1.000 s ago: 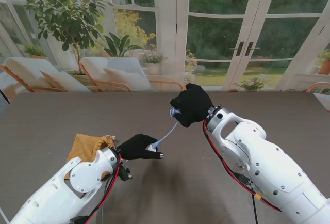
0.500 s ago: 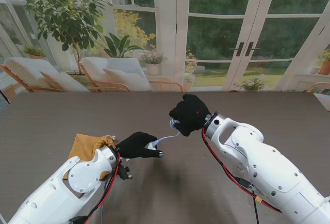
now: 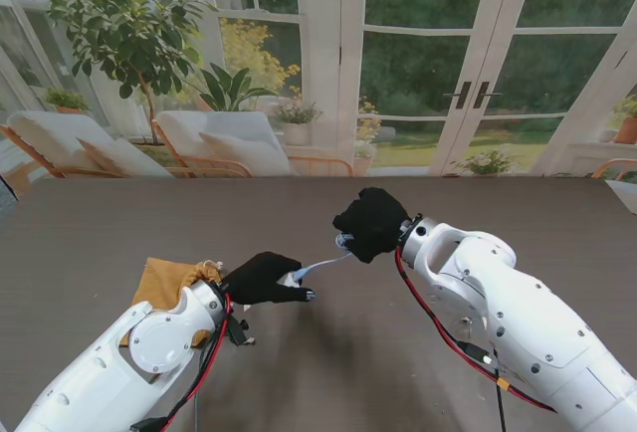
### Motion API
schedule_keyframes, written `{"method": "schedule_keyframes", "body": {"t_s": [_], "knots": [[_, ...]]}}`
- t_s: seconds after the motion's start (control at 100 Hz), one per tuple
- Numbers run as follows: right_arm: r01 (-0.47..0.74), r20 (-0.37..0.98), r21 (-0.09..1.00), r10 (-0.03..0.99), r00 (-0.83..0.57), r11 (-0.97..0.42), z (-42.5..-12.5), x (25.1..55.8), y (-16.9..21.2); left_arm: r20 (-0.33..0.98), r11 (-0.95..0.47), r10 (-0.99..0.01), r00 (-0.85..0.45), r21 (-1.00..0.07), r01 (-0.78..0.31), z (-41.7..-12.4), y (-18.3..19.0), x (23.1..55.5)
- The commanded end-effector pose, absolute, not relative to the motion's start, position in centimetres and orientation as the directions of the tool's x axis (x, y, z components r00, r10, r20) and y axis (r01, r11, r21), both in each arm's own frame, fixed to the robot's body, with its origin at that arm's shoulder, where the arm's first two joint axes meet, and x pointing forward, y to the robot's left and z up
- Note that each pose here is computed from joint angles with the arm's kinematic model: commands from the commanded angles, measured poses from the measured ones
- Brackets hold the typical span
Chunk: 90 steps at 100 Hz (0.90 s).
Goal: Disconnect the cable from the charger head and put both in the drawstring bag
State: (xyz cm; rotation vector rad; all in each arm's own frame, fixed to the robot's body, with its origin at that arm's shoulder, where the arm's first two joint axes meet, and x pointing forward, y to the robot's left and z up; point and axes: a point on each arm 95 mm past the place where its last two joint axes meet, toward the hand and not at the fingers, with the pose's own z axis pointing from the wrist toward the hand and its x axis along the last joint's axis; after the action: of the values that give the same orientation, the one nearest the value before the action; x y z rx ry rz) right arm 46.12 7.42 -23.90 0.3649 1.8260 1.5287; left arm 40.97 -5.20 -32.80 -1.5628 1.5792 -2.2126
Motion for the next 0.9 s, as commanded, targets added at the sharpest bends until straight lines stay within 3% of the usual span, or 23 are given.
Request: {"method": "schedule_keyframes", "body": {"t_s": [0.0, 0.89], "knots": [[-0.226, -0.349, 0.936, 0.626, -0.697, 0.271, -24.2, 45.9, 7.4, 0.699, -0.486, -0.499, -0.512, -0.715, -0.503, -32.6, -5.4, 40.9], [-0.373, -0.577, 0.817, 0.615, -0.537, 0.441, -24.3, 47.0, 6.3, 0.685, -0.490, -0.512, -0.519, -0.729, -0.479, -32.0, -5.0, 40.5]]}}
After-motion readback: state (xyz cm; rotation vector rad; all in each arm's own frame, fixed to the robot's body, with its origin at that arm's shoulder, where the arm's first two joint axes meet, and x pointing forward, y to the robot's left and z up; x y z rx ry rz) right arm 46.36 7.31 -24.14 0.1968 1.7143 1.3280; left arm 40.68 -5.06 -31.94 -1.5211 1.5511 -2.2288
